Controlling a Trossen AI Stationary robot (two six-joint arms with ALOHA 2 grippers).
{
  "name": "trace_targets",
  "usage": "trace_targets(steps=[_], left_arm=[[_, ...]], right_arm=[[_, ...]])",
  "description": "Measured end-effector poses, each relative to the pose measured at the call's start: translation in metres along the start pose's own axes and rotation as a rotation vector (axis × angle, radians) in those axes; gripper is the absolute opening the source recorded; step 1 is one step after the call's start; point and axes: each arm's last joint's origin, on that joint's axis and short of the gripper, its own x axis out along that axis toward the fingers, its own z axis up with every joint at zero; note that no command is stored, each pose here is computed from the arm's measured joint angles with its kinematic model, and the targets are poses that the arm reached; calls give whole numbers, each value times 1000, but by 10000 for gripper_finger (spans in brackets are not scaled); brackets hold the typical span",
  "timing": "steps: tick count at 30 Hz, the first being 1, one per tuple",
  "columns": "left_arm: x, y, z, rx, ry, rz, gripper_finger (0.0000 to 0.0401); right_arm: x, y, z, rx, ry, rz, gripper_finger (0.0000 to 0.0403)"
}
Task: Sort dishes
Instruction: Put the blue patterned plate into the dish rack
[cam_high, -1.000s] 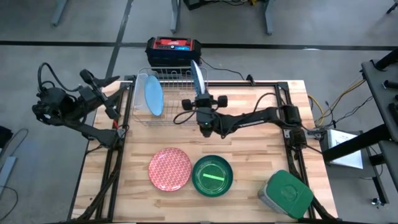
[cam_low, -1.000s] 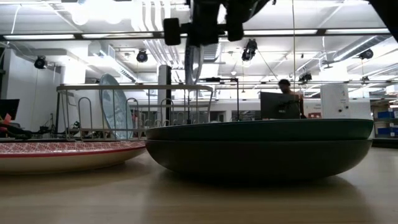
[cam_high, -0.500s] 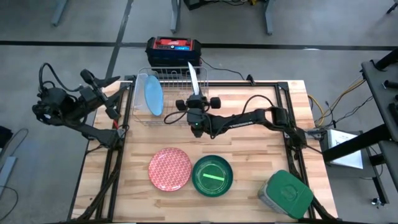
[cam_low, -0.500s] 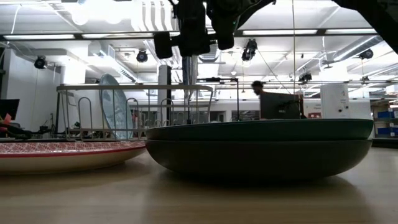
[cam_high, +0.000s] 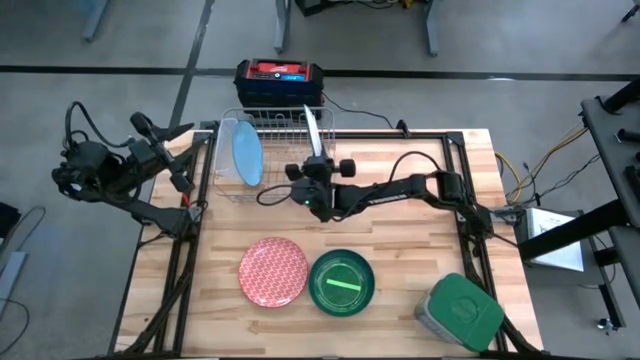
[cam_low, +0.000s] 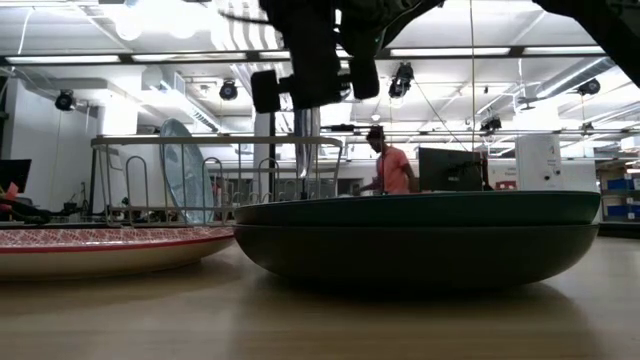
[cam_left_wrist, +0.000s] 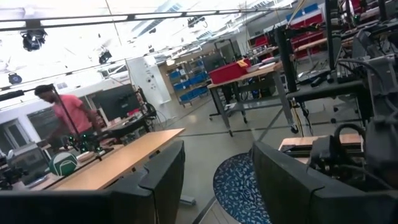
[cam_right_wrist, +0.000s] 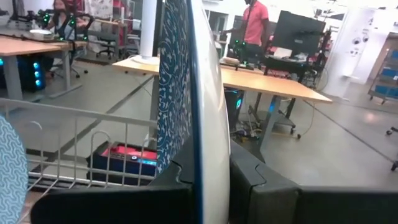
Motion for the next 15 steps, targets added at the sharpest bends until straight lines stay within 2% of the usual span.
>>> trace_targets(steps=[6,15], left_arm=[[0,0,0,1,1,0,178],[0,-1,-1,9,9,-5,178]], right_arm=[[8,-2,-13,55,50,66,23],[11,-4,-14,42,50,52,23]])
